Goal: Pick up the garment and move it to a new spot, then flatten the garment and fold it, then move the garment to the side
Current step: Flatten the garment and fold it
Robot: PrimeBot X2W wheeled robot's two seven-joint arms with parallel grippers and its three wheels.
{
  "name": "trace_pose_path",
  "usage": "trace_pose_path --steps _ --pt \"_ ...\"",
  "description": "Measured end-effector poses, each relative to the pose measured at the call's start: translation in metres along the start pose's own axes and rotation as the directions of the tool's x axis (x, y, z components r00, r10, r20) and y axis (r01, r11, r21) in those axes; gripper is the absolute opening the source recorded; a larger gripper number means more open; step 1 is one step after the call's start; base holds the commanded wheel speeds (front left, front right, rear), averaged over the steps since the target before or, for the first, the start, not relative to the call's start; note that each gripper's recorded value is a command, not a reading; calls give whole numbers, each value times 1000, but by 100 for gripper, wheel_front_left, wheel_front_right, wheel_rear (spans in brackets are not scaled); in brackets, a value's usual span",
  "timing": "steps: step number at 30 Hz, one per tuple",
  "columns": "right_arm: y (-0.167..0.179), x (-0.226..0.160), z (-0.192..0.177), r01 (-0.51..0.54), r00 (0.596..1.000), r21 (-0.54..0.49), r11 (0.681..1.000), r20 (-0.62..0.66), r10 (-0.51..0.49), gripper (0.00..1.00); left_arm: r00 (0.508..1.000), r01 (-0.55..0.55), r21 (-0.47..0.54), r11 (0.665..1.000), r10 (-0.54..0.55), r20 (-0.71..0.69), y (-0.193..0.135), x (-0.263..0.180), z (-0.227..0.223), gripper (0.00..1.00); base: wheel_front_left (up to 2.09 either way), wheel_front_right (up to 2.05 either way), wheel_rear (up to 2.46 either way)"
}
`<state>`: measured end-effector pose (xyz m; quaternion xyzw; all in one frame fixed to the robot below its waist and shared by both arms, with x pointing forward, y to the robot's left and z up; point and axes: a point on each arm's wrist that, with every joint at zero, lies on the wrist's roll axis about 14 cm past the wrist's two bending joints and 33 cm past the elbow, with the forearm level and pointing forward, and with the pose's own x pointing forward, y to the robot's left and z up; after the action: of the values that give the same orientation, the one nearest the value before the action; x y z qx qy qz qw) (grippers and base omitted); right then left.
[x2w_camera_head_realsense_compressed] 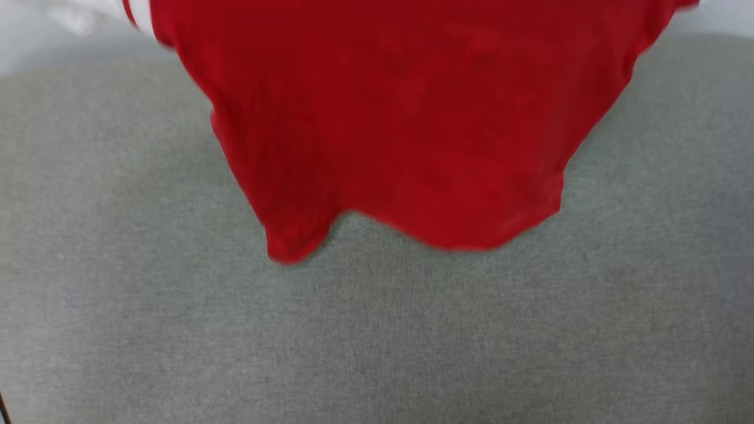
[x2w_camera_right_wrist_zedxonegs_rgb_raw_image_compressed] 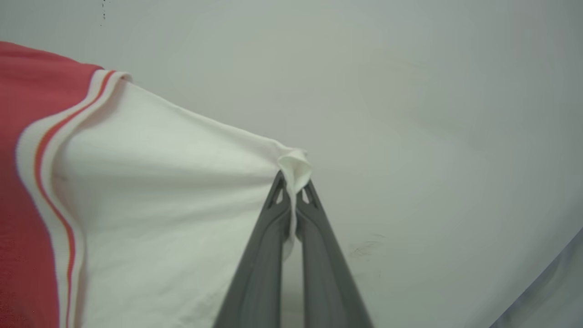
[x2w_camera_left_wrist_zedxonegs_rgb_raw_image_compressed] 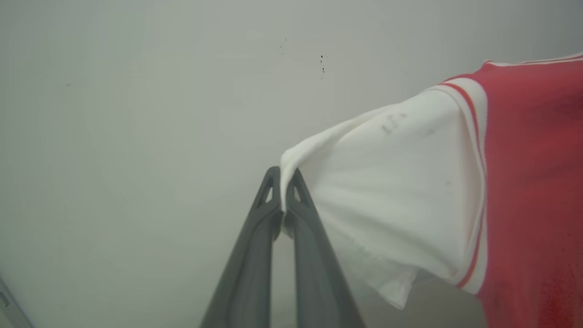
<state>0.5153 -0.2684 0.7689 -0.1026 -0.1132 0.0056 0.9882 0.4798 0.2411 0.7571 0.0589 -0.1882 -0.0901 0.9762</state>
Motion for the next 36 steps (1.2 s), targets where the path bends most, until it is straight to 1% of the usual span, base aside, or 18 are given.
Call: trace_pose_path --steps 1,4,7,9,10,12,15,19,21,26,29,30,32,34,36 --pt "-1 6 0 4 1000 -7 1000 6 -4 0 1000 -1 -11 1000 1 -5 3 7 -4 0 0 0 0" --pt "-2 26 -4 16 1000 -15 1000 27 -15 0 999 11 21 1000 -10 -40 9 27 -19 0 0 0 0" --pt "-2 51 -18 29 999 27 999 33 -30 0 998 19 22 1000 -18 -53 14 50 -36 0 0 0 0" --pt "1 66 -33 32 999 35 999 18 -33 0 997 22 42 999 -19 -78 19 63 -51 0 0 0 0" --pt "-2 88 -41 55 998 25 998 28 -56 0 997 24 62 998 -19 -70 26 87 -59 0 0 0 0" --pt "-6 103 -55 76 997 20 997 10 -77 0 998 24 69 997 -19 -66 29 103 -68 0 0 0 0" --pt "-9 124 -81 102 995 11 995 -23 -102 0 998 14 48 999 -11 -61 31 128 -83 0 0 0 0" --pt "-15 151 -89 141 990 4 990 10 -141 0 1000 -5 55 998 5 -7 35 160 -87 0 0 0 0" --pt "-13 169 -100 158 987 15 987 26 -158 0 1000 -20 55 998 19 21 37 178 -96 0 0 0 0" --pt "-6 192 -109 174 982 38 984 71 -176 0 997 -51 64 997 47 63 45 194 -111 0 0 0 0" --pt "8 203 -122 156 984 58 986 73 -160 0 996 -68 56 996 65 55 50 195 -131 0 0 0 0" --pt "14 206 -128 143 987 51 988 70 -146 0 997 -67 55 996 64 44 50 194 -139 0 0 0 0" --pt "29 210 -137 112 991 41 993 69 -114 0 999 -50 55 997 49 19 44 190 -157 0 0 0 0" --pt "36 211 -147 96 993 40 995 59 -98 0 1000 -28 43 999 28 -7 36 184 -175 0 0 0 0" --pt "36 209 -160 98 994 75 992 43 -101 0 999 -8 21 1000 9 -38 28 175 -194 0 0 0 0"
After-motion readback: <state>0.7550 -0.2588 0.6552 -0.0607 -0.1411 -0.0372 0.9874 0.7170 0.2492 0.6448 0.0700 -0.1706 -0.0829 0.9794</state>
